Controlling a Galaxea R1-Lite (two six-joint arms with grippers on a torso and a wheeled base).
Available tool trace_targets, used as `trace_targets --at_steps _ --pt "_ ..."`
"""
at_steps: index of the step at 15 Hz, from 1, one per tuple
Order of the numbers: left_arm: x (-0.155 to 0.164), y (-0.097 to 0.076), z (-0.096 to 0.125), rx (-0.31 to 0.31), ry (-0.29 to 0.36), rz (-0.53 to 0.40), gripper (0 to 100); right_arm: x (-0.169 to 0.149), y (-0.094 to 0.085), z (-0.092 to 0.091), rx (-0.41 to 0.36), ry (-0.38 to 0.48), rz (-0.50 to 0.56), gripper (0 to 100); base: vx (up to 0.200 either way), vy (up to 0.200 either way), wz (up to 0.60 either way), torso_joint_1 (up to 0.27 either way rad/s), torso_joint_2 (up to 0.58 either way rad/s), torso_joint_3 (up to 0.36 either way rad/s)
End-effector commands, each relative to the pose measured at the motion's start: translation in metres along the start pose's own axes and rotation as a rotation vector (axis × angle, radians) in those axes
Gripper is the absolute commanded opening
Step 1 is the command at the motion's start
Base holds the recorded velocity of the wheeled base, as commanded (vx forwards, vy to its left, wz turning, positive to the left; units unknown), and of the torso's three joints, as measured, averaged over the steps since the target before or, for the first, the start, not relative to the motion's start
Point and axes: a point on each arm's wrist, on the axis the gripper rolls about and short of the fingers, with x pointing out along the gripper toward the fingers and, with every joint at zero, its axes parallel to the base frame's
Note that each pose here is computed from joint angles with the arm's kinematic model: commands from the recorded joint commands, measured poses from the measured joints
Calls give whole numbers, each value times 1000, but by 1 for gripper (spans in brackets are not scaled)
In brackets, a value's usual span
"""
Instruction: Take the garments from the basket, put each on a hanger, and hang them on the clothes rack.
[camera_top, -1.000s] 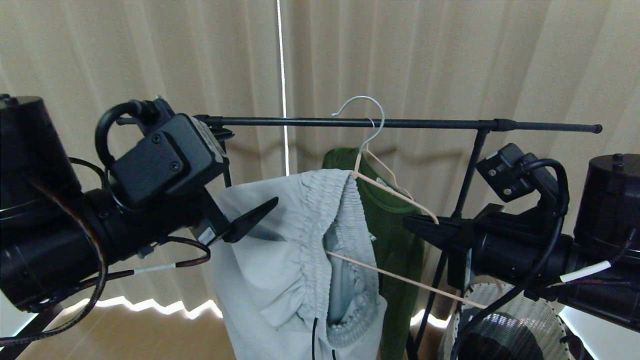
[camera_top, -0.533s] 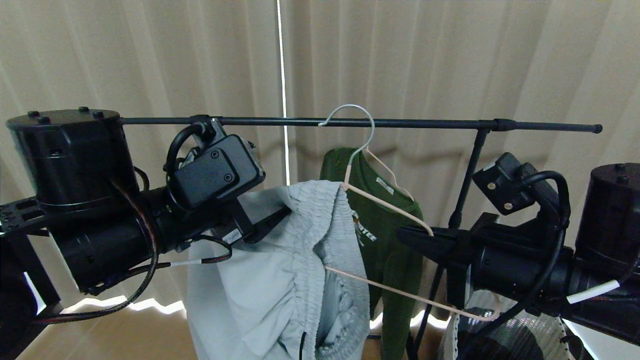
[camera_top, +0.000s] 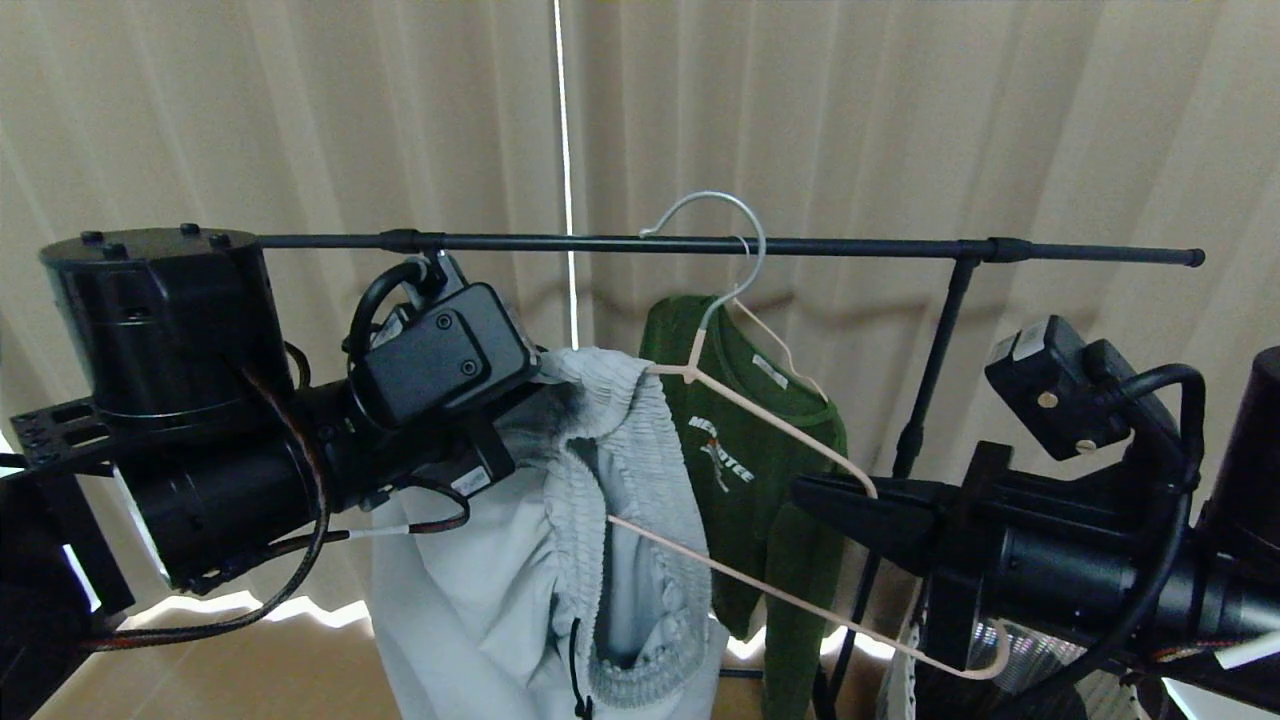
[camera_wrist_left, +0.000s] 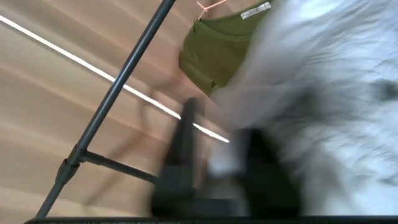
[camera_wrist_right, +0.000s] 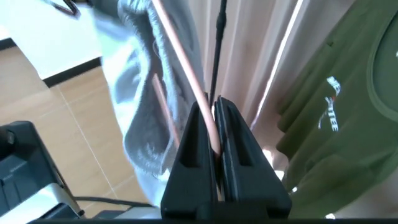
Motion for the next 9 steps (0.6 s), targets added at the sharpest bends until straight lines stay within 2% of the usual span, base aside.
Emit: trace_targets --at_steps 1,6,7,8,9 --pt "0 1 0 -3 4 7 0 -4 0 2 -1 -11 -1 0 0 0 0 0 0 0" --pt "0 2 1 -14 -8 25 0 -3 0 0 -2 -2 -2 0 0 0 0 0 0 0" --pt "0 2 0 -14 -22 42 0 -2 0 0 -2 -1 -3 100 0 0 0 0 0 0" --pt "0 2 0 -15 -22 56 0 -2 0 -1 -4 1 -5 100 0 0 0 0 0 0" --pt "-1 3 -3 -19 8 87 0 -2 -1 -1 -3 0 -11 100 0 0 0 0 0 0"
